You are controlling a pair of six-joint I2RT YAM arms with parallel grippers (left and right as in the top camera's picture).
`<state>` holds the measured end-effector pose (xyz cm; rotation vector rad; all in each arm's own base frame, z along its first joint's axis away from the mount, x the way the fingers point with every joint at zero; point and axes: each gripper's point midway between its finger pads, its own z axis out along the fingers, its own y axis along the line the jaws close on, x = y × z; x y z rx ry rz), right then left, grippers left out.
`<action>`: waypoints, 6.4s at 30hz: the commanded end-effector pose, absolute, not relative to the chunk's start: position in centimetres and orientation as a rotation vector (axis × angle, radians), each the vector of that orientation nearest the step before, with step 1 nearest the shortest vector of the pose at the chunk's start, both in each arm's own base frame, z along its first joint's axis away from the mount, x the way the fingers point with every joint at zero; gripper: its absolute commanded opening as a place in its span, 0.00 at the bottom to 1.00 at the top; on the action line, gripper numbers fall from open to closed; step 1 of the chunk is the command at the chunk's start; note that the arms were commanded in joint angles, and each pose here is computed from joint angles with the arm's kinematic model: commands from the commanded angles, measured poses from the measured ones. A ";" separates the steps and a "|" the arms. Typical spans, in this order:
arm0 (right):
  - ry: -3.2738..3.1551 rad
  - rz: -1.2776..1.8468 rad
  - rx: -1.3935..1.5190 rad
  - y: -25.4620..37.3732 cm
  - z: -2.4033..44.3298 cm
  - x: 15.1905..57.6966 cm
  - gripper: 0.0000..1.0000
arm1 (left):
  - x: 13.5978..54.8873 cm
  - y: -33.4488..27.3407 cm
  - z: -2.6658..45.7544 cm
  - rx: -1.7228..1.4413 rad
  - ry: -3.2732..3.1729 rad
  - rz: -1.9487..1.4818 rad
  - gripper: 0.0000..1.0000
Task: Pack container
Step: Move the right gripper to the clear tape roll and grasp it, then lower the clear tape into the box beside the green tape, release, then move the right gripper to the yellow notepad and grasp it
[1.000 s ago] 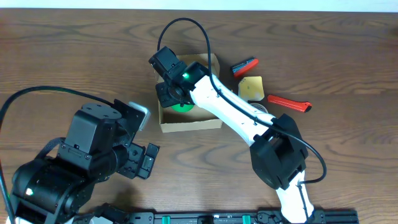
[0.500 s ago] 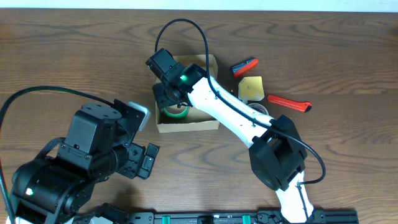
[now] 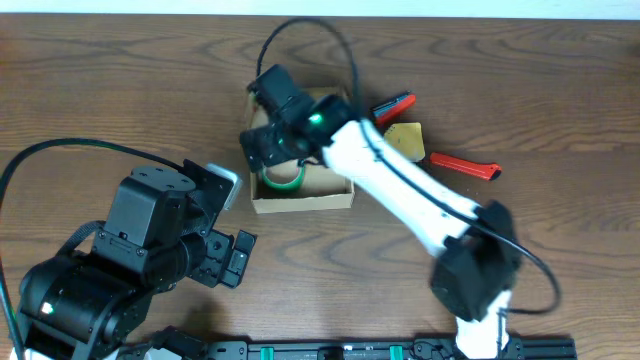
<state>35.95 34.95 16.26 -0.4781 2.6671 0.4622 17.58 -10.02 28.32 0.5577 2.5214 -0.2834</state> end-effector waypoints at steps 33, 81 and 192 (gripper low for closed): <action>3.044 -0.253 -0.039 6.6 3.8 33.6 0.85 | 17.6 -9.9 28.6 0.543 2.517 -0.278 0.95; 2.598 0.401 0.042 15.4 21.3 38.3 0.02 | 17.6 -9.9 28.6 0.543 2.516 -0.278 0.95; 2.751 0.018 0.138 12.2 18.1 43.4 0.84 | 17.6 -9.9 28.6 0.543 2.517 -0.278 0.95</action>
